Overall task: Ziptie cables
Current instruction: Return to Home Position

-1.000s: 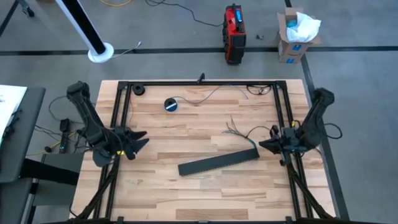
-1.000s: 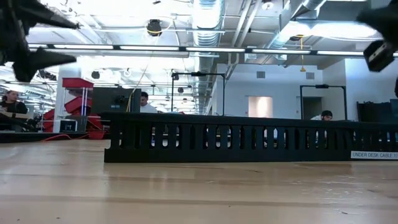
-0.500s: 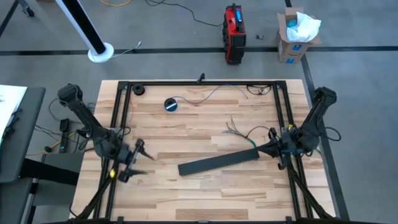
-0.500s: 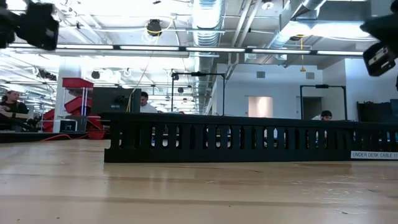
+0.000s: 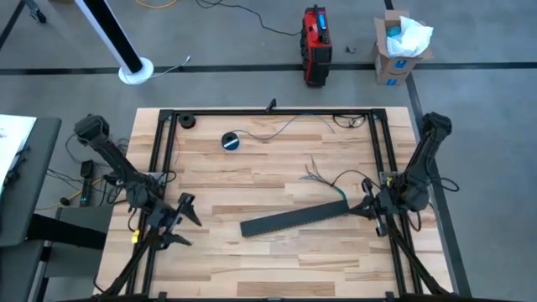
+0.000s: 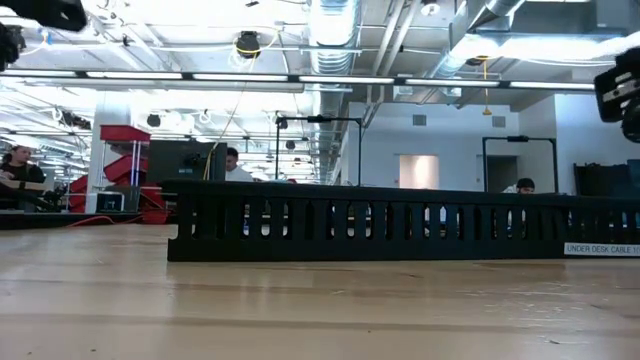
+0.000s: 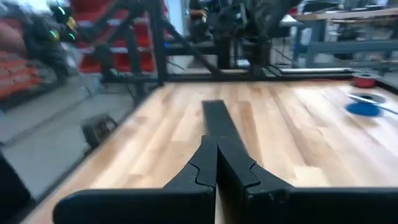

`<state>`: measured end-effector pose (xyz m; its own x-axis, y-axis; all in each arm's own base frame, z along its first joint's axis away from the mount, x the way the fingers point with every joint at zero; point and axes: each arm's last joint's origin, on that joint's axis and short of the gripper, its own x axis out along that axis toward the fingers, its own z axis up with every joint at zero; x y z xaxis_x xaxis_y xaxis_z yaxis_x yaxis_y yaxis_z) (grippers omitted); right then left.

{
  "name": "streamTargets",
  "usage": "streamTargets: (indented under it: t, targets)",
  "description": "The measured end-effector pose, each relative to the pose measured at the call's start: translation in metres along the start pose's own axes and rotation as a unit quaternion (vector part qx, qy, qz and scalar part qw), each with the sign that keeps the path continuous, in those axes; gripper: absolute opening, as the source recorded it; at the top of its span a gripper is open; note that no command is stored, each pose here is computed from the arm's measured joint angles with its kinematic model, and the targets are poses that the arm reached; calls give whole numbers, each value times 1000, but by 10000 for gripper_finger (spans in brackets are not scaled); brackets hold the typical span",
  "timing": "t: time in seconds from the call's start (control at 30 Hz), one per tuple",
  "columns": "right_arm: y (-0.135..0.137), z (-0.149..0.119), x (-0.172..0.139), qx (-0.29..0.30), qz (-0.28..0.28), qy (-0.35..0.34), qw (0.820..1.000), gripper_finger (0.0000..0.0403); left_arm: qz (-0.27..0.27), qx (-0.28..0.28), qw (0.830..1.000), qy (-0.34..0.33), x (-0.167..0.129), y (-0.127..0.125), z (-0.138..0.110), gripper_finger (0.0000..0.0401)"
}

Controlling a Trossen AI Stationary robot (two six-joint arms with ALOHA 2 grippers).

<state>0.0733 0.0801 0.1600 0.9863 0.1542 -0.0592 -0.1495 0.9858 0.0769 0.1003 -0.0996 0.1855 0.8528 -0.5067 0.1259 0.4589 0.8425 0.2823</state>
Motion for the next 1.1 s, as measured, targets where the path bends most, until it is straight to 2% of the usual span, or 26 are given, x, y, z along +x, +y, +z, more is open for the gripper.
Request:
streamTargets:
  t: [0.13, 0.23, 0.37, 0.43, 0.57, 0.63, 0.67, 0.73, 0.8, 0.9, 0.93, 1.03, 1.1]
  targets:
    - [-3, -1, -2, 6, -63, -6, 998, 0, 26, -41, 999, -16, 1, 10, 2, 288]
    - [-5, 3, -2, 57, -105, -29, 992, 0, -13, -47, 998, -40, 0, 14, 6, 288]
    - [-4, 12, -3, 105, -102, -47, 988, 0, -78, -106, 991, -37, -1, 19, 23, 288]
    - [-3, 20, -3, 117, -100, -56, 986, 0, -112, -112, 987, -13, -5, 24, 42, 288]
    - [-2, 24, -3, 81, -102, -54, 990, 0, -155, -96, 981, 71, -29, 32, 65, 288]
    - [-2, 20, -4, 42, -101, -43, 993, 0, -147, -54, 986, 55, -40, 35, 70, 288]
    - [-2, 16, -5, 25, -106, -38, 993, 0, -142, -36, 989, 36, -44, 35, 70, 288]
    - [-1, 7, -6, 17, -103, -31, 994, 0, -138, -38, 989, 23, -49, 32, 60, 288]
    - [0, 0, -8, 35, -93, -20, 995, 0, -121, -60, 991, 13, -49, 24, 36, 288]
    - [0, -9, -11, 48, -107, -6, 993, 0, -98, -76, 990, -65, -45, 12, 5, 288]
    - [0, -11, -12, 50, -111, -5, 993, 0, -91, -85, 990, -65, -45, 13, 4, 288]
    - [1, -18, -17, 50, -110, 0, 993, 0, -88, -80, 993, 22, -42, 8, -9, 288]
    - [2, -20, -20, 40, -121, -6, 992, 0, -85, -83, 993, 17, -43, 8, -10, 288]
